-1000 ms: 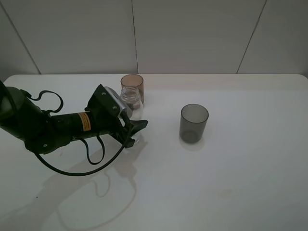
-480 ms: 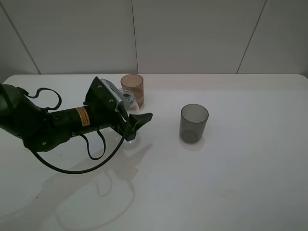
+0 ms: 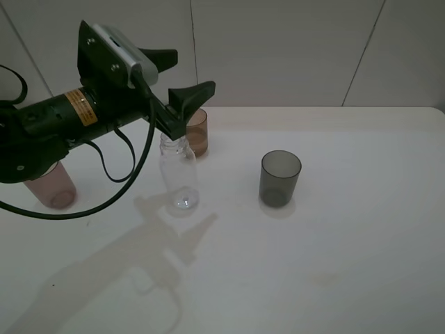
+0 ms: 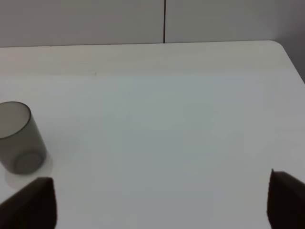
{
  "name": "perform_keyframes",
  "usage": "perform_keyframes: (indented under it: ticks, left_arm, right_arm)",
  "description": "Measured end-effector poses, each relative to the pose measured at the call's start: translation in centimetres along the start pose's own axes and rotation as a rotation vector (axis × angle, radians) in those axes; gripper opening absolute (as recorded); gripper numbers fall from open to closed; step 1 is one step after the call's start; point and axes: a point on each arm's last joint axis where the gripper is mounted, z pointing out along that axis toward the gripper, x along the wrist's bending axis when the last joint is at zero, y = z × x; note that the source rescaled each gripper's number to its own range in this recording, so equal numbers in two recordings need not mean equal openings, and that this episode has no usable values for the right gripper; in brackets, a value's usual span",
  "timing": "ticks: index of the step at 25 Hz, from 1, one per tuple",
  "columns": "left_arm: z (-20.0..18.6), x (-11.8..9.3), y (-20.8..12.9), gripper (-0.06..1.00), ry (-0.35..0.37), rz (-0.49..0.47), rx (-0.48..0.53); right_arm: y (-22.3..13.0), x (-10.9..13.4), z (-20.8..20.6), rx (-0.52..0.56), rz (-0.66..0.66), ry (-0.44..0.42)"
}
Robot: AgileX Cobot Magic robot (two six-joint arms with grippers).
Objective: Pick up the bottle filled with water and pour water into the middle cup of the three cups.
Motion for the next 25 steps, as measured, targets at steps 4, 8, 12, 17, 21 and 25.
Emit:
perform_keyframes:
  ticks: [4,8,12,17,21,25]
  left_arm:
    - [-1.5,1.1,4.3,1.00,0.122,-0.092,0.034]
    - [-4.7,2.0,7.9,1.00,0.301,-0.225,0.157]
    - [-8.6,1.5,10.7,1.00,0.391,-0.326,0.261]
    - [-13.6,0.0,13.2,1.00,0.426,-0.355,0.371]
    - [-17.5,-1.1,14.7,1.00,0.458,-0.351,0.460]
    - [-20.7,-1.5,15.4,1.00,0.542,-0.321,0.545]
  right_arm:
    - [0.0,0.0,0.0,0.000,0.000,0.000]
    - [0.0,0.0,0.0,0.000,0.000,0.000]
    - [0.0,0.0,0.0,0.000,0.000,0.000]
    - [0.0,0.0,0.0,0.000,0.000,0.000]
    - [0.0,0.0,0.0,0.000,0.000,0.000]
    - [0.0,0.0,0.0,0.000,0.000,0.000]
